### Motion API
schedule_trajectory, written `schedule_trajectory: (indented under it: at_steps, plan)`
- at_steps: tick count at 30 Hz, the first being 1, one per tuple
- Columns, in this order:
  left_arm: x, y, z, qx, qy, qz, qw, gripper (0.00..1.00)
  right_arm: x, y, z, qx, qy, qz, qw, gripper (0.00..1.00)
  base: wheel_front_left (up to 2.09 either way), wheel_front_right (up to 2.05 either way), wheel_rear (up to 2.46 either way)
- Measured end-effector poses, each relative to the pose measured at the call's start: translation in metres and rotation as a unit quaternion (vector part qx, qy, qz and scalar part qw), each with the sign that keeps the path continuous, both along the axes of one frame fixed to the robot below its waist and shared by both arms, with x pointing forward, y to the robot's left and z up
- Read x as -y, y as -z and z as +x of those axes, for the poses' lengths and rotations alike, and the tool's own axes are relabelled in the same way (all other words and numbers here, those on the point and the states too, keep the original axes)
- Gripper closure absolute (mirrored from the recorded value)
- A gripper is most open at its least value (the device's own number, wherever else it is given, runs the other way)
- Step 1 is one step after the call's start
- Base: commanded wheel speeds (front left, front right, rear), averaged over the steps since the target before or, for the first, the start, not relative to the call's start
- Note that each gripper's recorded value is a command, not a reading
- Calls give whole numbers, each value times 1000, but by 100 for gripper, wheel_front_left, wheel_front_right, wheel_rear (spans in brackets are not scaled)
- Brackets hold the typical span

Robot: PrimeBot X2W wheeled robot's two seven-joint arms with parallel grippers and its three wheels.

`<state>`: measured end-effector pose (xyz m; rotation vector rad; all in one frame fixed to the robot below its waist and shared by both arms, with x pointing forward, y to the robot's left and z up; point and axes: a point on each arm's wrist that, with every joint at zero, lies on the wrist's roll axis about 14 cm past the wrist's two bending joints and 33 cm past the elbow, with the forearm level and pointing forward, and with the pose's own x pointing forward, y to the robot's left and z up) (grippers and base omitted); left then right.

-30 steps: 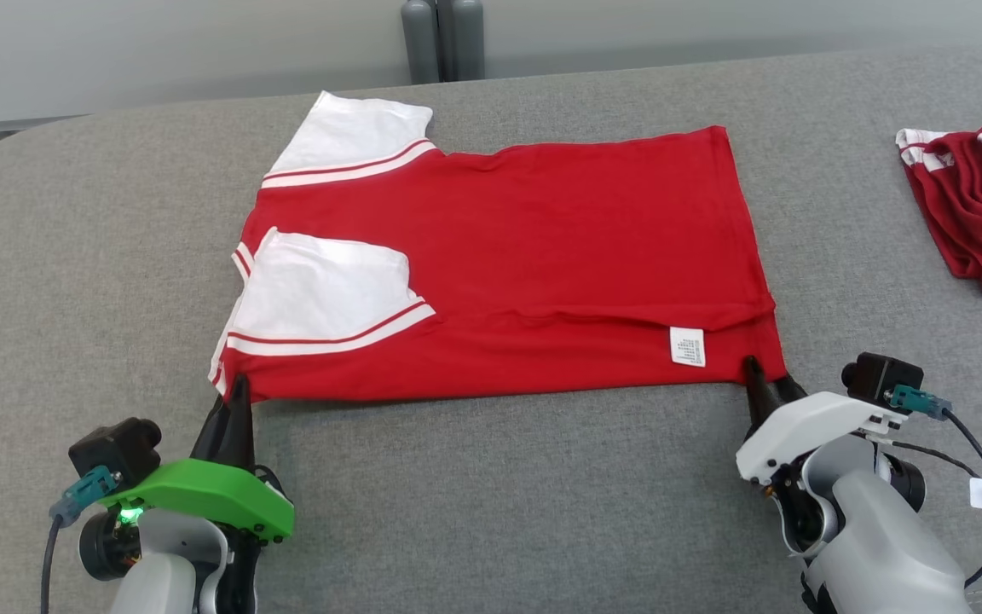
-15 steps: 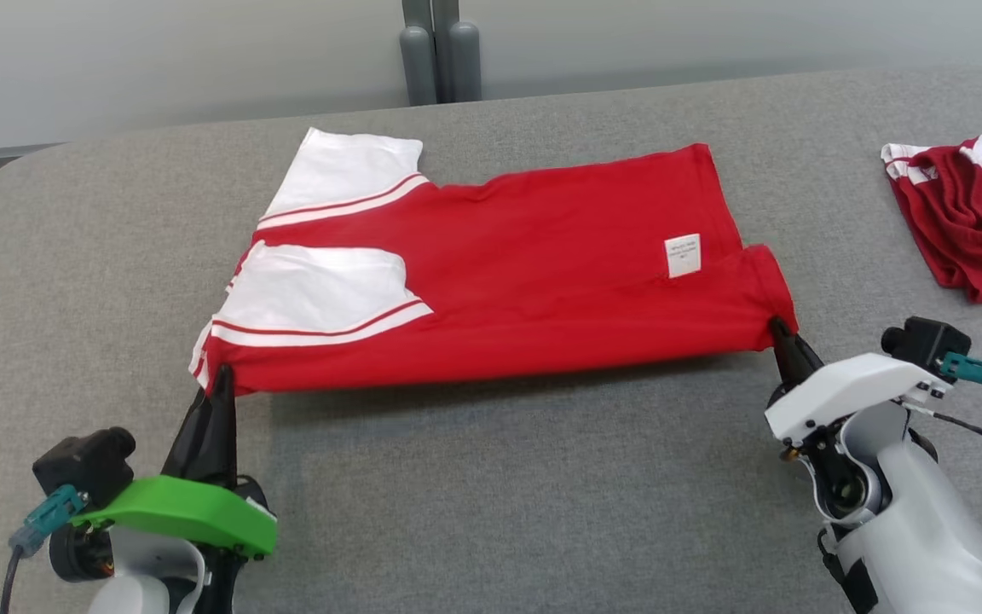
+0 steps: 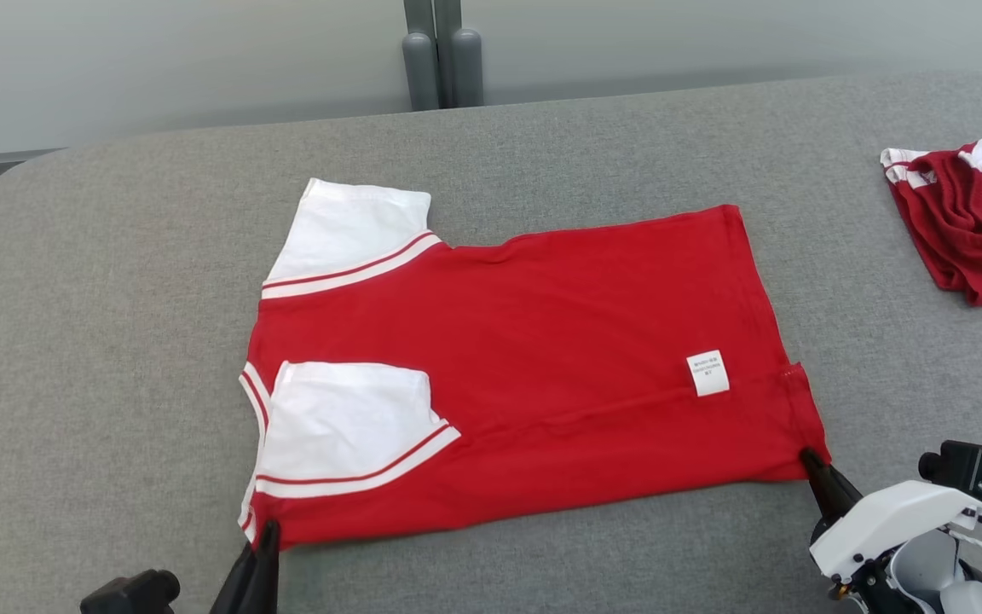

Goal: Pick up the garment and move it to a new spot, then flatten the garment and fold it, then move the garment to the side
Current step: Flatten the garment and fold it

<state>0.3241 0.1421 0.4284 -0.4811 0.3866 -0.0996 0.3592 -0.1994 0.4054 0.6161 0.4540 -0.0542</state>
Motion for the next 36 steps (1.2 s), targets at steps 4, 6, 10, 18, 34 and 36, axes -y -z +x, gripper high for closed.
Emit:
schedule_trajectory:
  at_steps: [4, 6, 10, 18, 34, 36]
  plan:
    - [3, 11, -9, -28, 1, -4, 1000, 100, 4, 1, -9, -7, 6, -5, 1000, 100, 0, 0, 0]
    - [4, 17, -13, -45, 0, -6, 999, 100, 5, 1, -12, -10, 7, -8, 1000, 100, 0, 0, 0]
    - [1, 28, -17, -69, -7, 0, 998, 4, 9, 1, -14, -12, 12, -15, 1000, 0, 0, 0, 0]
    - [-9, 32, -12, -75, -22, 17, 997, 0, 26, 2, -18, -10, 37, -30, 999, 0, 0, 0, 0]
    - [-12, -60, 151, 87, 79, 153, 981, 0, 16, -50, 50, 85, -4, -112, 990, 0, 0, 0, 0]
    - [-5, -63, 172, 87, 88, 156, 980, 0, 13, -52, 60, 90, -15, -121, 989, 0, 0, 0, 0]
